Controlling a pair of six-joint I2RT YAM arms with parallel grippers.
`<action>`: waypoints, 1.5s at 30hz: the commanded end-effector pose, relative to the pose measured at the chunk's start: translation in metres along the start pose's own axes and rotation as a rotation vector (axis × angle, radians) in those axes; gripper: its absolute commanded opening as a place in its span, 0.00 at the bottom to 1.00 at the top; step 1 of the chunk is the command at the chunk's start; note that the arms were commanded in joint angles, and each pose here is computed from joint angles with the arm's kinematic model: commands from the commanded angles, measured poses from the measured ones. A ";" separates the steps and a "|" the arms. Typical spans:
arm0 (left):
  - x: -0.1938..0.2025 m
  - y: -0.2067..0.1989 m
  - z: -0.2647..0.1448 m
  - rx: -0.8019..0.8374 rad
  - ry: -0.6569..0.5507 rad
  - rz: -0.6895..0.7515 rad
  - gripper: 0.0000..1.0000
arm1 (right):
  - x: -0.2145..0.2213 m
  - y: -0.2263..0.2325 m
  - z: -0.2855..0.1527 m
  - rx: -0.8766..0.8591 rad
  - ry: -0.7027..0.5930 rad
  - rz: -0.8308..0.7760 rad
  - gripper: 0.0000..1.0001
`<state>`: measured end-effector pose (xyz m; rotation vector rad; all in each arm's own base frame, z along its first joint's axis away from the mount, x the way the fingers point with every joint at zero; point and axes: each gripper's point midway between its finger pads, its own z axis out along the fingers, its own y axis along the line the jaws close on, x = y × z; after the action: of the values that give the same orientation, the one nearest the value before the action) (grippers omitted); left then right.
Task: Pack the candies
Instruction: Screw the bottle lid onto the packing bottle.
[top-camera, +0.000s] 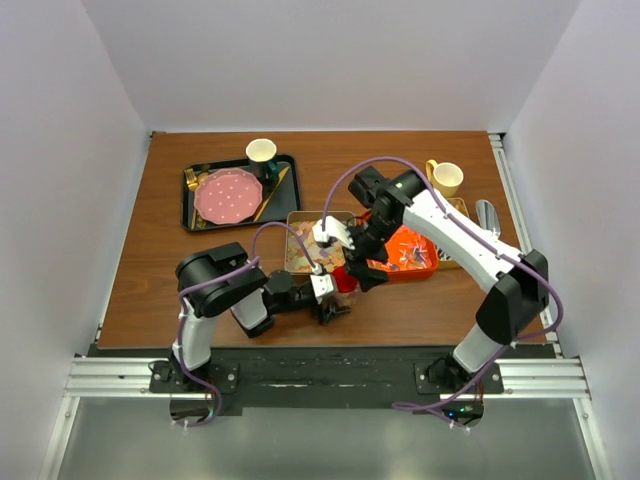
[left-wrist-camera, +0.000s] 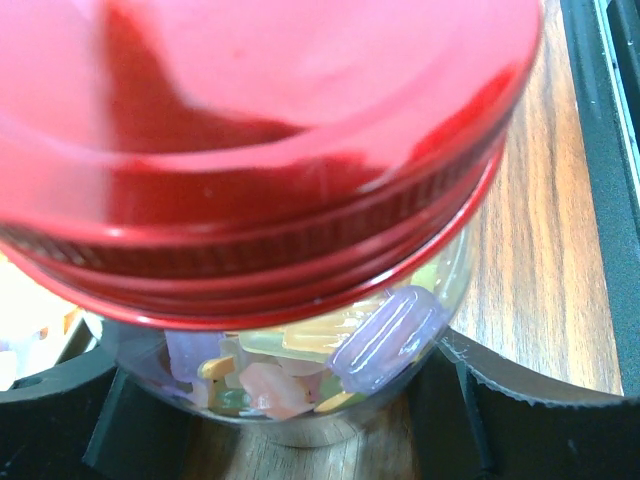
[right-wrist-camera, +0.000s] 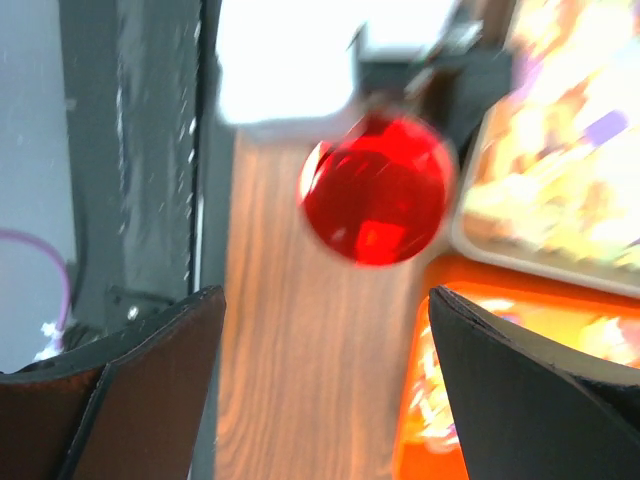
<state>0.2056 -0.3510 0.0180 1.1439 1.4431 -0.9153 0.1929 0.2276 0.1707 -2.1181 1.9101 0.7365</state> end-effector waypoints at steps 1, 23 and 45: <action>0.045 -0.001 -0.010 -0.015 0.147 -0.076 0.00 | -0.035 -0.011 0.003 0.002 -0.093 -0.010 0.87; 0.046 0.008 -0.013 -0.050 0.152 -0.089 0.00 | -0.010 0.014 0.019 -0.076 0.009 -0.022 0.87; 0.049 0.006 -0.011 -0.035 0.160 -0.090 0.00 | -0.005 0.004 -0.009 -0.028 -0.006 0.020 0.86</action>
<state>0.2061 -0.3520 0.0180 1.1465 1.4421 -0.9304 0.1758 0.2141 0.1530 -2.1755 1.9797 0.7250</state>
